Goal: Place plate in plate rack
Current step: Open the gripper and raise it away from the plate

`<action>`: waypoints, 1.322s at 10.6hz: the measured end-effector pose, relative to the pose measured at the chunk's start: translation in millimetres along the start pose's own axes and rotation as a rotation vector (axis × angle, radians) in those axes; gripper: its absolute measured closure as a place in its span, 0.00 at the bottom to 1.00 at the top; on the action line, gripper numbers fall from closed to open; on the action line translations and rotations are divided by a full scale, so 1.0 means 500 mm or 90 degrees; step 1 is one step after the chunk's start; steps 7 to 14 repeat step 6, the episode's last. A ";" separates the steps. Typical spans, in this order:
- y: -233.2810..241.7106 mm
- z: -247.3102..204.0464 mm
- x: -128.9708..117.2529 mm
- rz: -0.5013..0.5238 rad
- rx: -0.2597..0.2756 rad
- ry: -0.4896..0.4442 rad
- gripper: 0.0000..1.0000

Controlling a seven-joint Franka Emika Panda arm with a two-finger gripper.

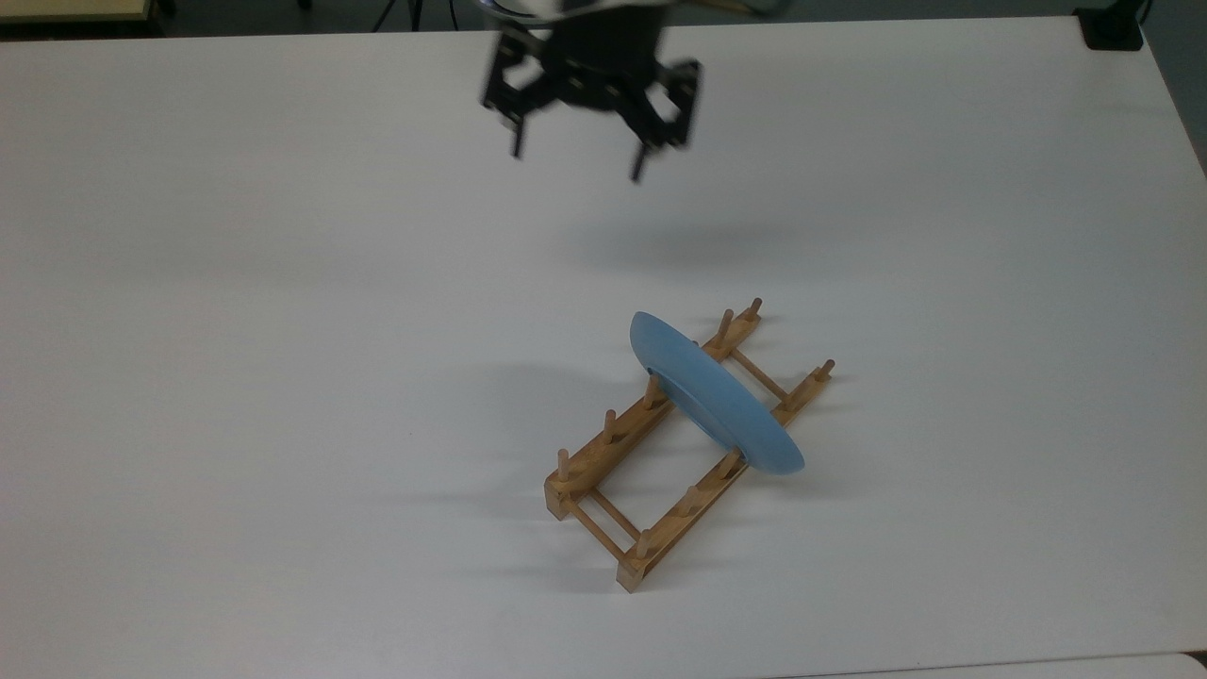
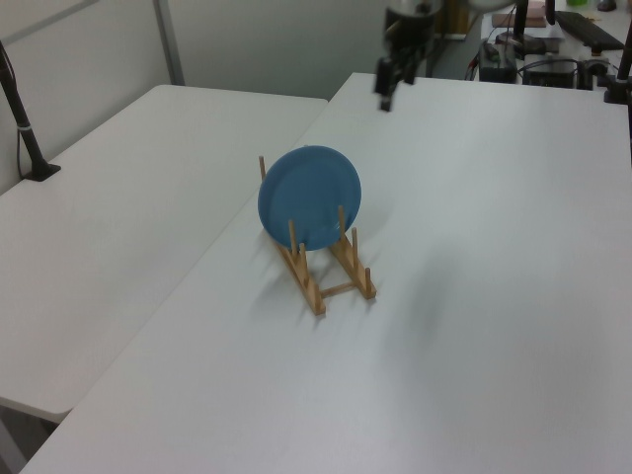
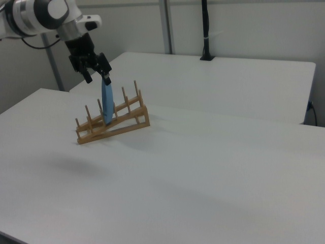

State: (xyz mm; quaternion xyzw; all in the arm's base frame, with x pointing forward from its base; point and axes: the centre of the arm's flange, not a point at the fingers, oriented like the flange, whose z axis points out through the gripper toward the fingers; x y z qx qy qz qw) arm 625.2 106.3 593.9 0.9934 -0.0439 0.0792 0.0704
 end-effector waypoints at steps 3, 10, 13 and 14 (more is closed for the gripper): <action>0.168 -0.036 -0.044 -0.012 0.033 -0.087 0.00; 0.229 -0.047 -0.070 0.008 0.033 -0.107 0.00; 0.229 -0.047 -0.070 0.008 0.033 -0.107 0.00; 0.229 -0.047 -0.070 0.008 0.033 -0.107 0.00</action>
